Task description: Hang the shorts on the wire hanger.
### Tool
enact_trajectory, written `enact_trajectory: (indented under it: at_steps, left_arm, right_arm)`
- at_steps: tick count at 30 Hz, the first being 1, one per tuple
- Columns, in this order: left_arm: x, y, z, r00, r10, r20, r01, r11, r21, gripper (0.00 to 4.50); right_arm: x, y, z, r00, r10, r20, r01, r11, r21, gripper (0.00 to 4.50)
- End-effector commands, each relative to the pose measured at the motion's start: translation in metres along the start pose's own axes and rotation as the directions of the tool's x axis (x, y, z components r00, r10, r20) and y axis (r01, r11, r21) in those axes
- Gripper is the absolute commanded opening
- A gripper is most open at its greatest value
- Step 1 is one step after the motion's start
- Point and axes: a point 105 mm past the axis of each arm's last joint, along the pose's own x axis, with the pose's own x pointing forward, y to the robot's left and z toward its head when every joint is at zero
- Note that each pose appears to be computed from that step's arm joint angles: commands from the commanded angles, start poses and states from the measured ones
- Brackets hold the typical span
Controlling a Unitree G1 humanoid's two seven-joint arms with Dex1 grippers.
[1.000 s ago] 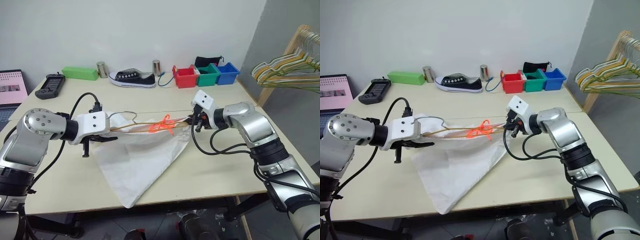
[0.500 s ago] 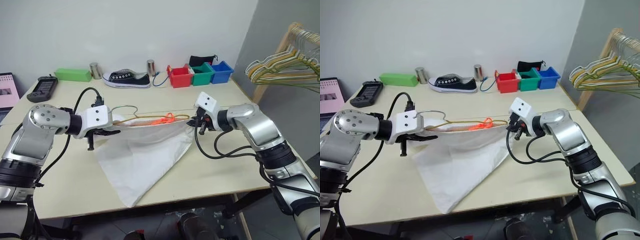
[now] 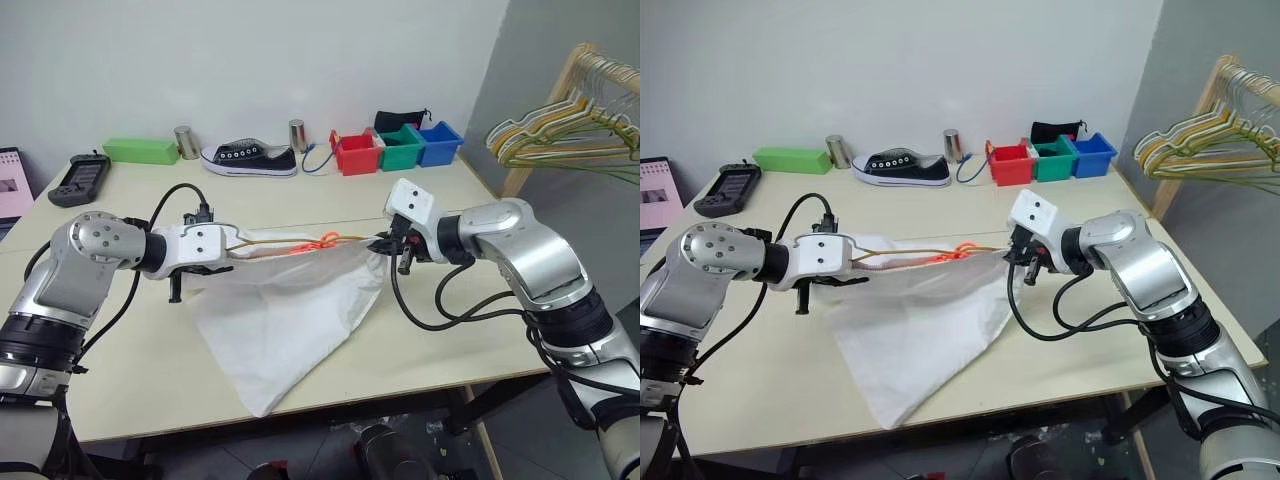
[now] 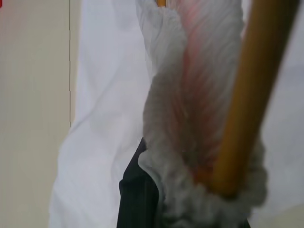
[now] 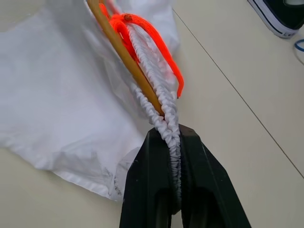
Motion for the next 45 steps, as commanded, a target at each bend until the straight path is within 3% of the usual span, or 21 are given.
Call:
enact_trajectory:
  at_steps: [1,5,14,18,23,27,36,45]
  left_arm:
    - [0.0,0.008,-0.009,0.997,0.02,-0.081,-0.018,0.999,0.032,0.0]
    - [0.001,0.008,-0.013,0.993,0.006,-0.116,0.0,0.999,0.054,0.0]
    - [-0.016,0.005,-0.043,0.975,-0.011,-0.221,0.02,0.999,0.038,0.0]
    - [-0.012,0.006,-0.042,0.976,0.001,-0.216,0.008,0.999,0.038,0.0]
    - [0.005,0.008,-0.023,0.989,0.024,-0.147,-0.018,0.999,0.04,0.0]
    - [0.017,0.016,-0.004,0.994,0.063,-0.088,-0.059,0.997,0.044,0.0]
    - [0.024,0.009,0.047,0.997,0.039,0.06,-0.045,0.995,0.087,0.0]
    - [0.021,0.01,0.062,0.995,0.062,0.078,-0.071,0.991,0.117,0.0]
  right_arm:
    - [-0.019,-0.008,0.032,0.995,-0.072,0.072,0.078,0.994,-0.074,0.01]
    - [-0.022,-0.007,0.034,0.995,-0.078,0.066,0.084,0.992,-0.092,0.01]
    - [-0.033,-0.022,-0.004,0.988,-0.139,-0.066,0.128,0.981,-0.144,0.01]
    - [-0.031,-0.021,0.008,0.992,-0.12,-0.031,0.114,0.982,-0.151,0.01]
    - [-0.013,-0.004,0.038,0.997,-0.056,0.058,0.064,0.986,-0.155,0.01]
    - [0.0,0.009,0.044,0.997,-0.018,0.072,0.031,0.983,-0.179,0.01]
    - [0.01,-0.016,0.012,0.986,-0.156,-0.061,0.126,0.931,-0.342,0.01]
    - [0.011,-0.01,0.006,0.991,-0.091,-0.094,0.048,0.923,-0.382,0.01]
